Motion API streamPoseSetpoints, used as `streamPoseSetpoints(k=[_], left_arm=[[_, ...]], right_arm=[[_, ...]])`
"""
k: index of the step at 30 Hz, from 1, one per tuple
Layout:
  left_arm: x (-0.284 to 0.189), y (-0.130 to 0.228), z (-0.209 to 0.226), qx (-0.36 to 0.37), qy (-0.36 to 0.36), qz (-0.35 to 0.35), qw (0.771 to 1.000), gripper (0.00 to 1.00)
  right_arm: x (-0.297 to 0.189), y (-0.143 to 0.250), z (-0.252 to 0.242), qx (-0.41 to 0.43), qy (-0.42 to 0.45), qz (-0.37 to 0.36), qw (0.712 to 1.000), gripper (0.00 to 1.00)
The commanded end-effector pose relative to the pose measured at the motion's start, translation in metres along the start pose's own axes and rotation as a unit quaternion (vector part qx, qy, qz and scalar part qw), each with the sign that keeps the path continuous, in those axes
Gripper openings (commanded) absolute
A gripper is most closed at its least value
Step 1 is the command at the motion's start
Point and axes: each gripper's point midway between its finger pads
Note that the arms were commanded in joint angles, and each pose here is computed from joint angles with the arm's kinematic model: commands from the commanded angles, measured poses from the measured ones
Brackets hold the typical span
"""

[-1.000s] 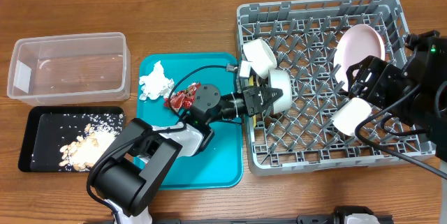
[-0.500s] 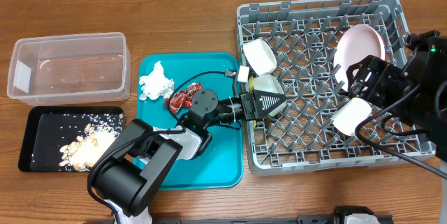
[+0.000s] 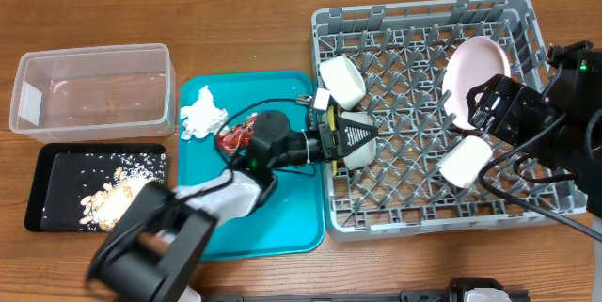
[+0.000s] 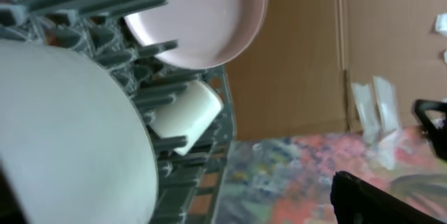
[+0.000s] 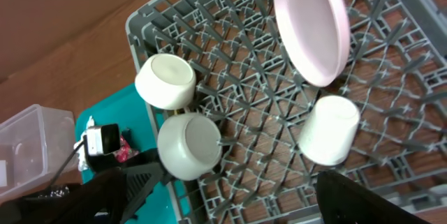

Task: Sort waste into correct bins and load items into the dishwasher rack
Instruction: 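Withdraw the left gripper and reach to the red snack wrapper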

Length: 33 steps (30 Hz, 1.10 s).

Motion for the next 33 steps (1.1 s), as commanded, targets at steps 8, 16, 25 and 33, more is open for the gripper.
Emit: streamPoseSetpoints(k=[8,16,25,33], left_arm=[[-0.058,-0.003,0.042,0.052,-0.160,-0.043,0.985,1.00],[-0.119,-0.007,0.084,0.058,-0.319,-0.080,0.942,1.00],[-0.152,-0.037,0.060,0.190,-0.326,-0.105,0.920,1.00],[-0.199,-0.075,0.091,0.237,-0.487,-0.142,0.829,0.93]], right_arm=[[-0.002,-0.005,-0.002,-0.001,0.005,-0.013,1.000,0.90],[-0.002,-0.004,-0.002,-0.001,0.006,-0.012,1.000,0.90],[-0.002,-0.006,-0.002,-0.001,0.004,-0.015,1.000,0.91],[-0.002,-0.006,-0.002,-0.001,0.004,-0.014,1.000,0.91]])
Point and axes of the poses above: each gripper's point midway between its finger pads, its own x axis out along the fingers, its own z axis along the line the jaws close on, y = z × x, and after that the axes turned 5 degrees about -x, right-handed
